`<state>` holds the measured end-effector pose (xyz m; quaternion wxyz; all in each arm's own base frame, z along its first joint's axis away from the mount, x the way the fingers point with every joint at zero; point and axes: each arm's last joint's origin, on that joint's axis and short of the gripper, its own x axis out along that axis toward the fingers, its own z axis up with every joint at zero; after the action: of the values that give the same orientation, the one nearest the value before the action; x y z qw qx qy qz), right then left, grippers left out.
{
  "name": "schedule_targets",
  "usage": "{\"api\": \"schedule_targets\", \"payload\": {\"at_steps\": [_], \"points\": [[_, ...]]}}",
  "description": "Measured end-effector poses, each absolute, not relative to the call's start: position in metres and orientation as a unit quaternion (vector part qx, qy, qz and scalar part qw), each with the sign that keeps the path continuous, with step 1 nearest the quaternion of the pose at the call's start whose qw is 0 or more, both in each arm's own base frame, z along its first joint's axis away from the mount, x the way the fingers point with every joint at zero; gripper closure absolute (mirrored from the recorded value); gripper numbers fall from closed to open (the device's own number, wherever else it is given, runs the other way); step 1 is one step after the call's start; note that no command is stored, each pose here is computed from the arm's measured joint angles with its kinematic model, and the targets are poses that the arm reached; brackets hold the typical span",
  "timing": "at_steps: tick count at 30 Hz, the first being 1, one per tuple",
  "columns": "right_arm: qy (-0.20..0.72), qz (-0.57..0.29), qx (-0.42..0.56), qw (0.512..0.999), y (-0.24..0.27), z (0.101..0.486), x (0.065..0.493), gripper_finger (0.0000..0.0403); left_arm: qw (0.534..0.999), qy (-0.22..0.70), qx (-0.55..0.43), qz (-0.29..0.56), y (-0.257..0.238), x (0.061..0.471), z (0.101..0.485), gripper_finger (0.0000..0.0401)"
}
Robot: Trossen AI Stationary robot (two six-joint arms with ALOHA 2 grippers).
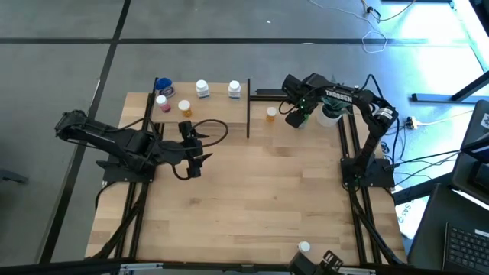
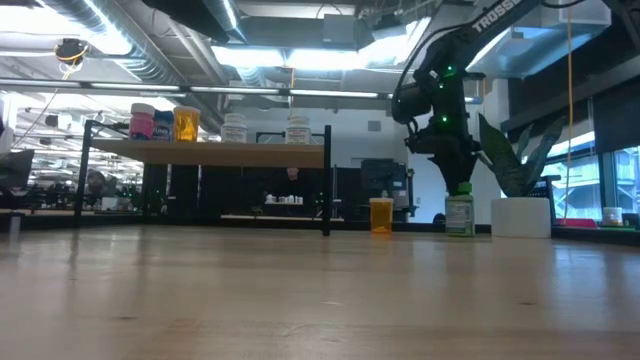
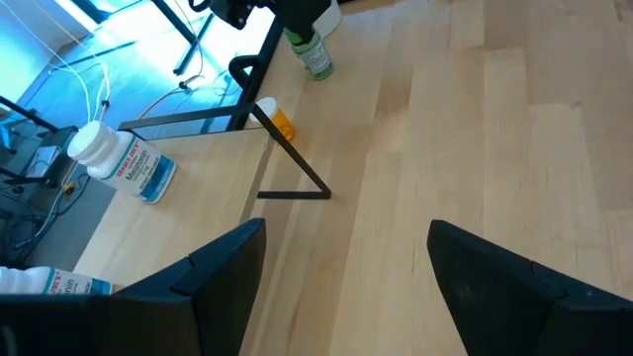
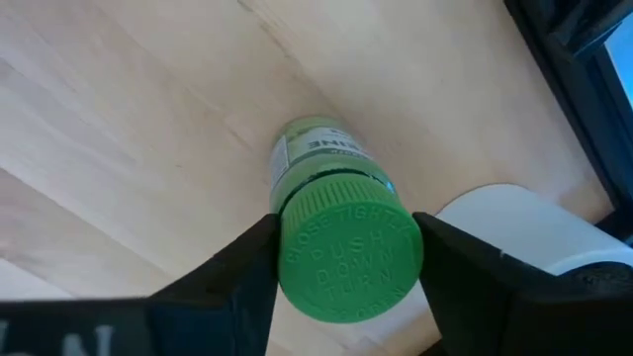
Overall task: Pick and place medicine bottles onto shelf by color
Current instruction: Put the green pill bottle on the shelf
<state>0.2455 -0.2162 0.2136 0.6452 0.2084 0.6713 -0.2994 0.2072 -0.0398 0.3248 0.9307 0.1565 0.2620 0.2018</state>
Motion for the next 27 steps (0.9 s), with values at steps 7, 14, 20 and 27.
{"api": "schedule_targets", "payload": {"at_steps": [7,14,20,27], "points": [[0.682,-0.270,0.175,0.657,-0.201,0.214,0.259,0.0192,0.931,0.262,0.156,0.202,-0.040,0.207,0.325,0.0125],[0.710,-0.223,0.138,0.653,-0.171,0.214,0.273,0.0193,0.931,0.262,0.156,0.202,-0.040,0.207,0.325,0.0125],[0.736,-0.175,0.098,0.647,-0.135,0.223,0.289,0.0191,0.931,0.262,0.157,0.202,-0.040,0.207,0.325,0.0125],[0.728,-0.132,0.048,0.671,-0.089,0.242,0.312,0.0190,0.931,0.262,0.157,0.202,-0.040,0.207,0.325,0.0125]]}}
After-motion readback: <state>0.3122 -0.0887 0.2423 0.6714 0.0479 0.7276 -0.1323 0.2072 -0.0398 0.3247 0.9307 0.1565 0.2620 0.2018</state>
